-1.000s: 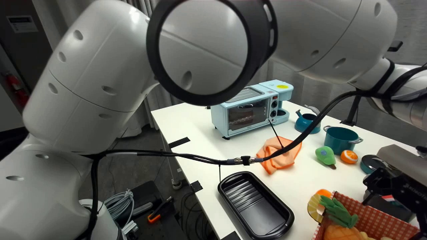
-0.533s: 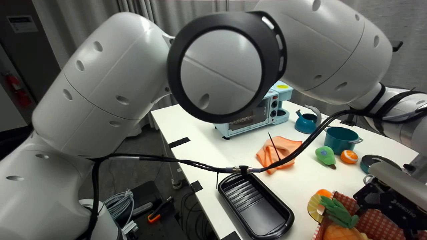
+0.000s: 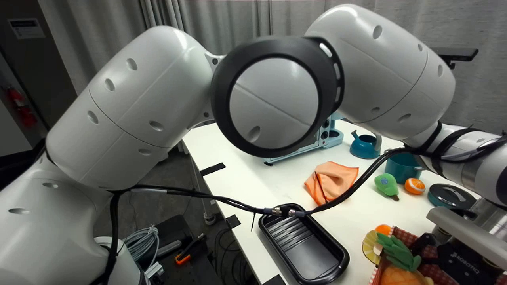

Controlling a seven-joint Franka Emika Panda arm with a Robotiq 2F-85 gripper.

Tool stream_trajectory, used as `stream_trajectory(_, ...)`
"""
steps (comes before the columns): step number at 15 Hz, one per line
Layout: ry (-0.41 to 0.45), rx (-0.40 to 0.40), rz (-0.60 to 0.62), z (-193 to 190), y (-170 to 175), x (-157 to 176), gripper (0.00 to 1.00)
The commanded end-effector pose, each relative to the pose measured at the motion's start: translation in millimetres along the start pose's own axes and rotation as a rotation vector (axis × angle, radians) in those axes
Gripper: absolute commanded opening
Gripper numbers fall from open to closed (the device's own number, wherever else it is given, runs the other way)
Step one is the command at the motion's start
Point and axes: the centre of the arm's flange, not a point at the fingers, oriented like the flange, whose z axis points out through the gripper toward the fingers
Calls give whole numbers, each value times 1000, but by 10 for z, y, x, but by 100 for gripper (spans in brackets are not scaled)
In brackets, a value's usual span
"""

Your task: Remove the yellow plush toy from the basket.

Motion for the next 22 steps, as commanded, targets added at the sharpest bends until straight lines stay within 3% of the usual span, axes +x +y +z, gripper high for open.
stream_trajectory(1,-37,-21,9,128,-12,48,75)
stream_trajectory(2,-34,-23,9,146,-9,52,74)
stream_trajectory(9,5,-30,20,121,1,-41,19)
stream_trajectory(12,50,-33,20,40,6,-150,1)
stream_trajectory(22,249,-56,19,-376,-54,-750,0)
